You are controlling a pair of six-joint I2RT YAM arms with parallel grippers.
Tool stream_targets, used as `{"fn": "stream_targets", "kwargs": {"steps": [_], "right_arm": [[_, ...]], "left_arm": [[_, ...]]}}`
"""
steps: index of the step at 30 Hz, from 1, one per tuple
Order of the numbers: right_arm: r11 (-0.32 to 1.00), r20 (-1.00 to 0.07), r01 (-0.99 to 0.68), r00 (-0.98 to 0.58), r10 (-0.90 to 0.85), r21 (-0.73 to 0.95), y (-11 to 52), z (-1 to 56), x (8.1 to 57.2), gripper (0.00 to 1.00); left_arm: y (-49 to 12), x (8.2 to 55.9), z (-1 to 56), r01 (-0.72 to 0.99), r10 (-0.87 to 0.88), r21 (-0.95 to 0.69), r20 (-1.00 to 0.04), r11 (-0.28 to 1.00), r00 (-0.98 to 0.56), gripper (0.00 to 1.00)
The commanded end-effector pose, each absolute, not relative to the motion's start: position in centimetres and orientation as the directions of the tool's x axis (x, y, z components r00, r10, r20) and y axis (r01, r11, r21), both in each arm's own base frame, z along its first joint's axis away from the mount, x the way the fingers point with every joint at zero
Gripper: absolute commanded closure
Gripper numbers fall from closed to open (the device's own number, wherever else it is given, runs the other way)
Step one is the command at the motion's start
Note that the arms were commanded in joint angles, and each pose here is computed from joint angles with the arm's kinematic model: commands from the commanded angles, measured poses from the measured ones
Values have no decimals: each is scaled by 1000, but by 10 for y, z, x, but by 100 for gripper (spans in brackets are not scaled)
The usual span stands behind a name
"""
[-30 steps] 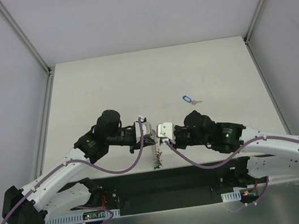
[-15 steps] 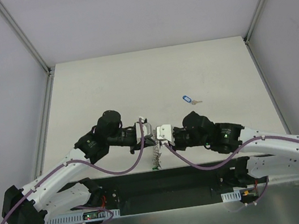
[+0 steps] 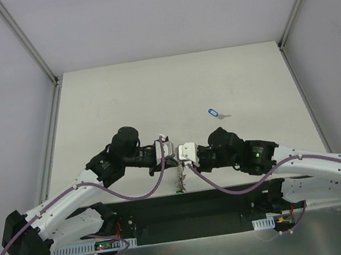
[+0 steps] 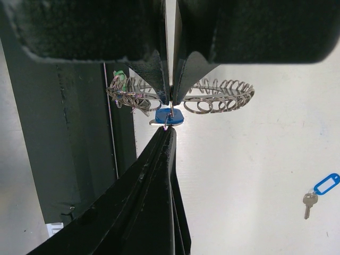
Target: Put the keys on the keyring
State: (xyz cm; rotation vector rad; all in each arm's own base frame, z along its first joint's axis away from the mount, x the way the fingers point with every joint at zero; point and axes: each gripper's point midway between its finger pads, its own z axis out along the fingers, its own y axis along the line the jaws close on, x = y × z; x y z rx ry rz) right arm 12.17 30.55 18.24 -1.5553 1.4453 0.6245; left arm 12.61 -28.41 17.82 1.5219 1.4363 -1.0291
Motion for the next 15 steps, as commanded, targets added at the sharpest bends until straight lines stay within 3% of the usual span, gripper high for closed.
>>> {"fn": "stream_targets", "kwargs": {"steps": [1, 15], "right_arm": [[91, -857, -951, 221, -465, -295, 310, 200, 123, 99], [104, -850, -950, 211, -483, -295, 305, 201, 125, 99]], "left_arm": [[-290, 124, 194, 992, 295, 89, -949, -86, 110, 100], [-289, 127, 193, 990, 299, 115, -945, -76, 133, 100]]}}
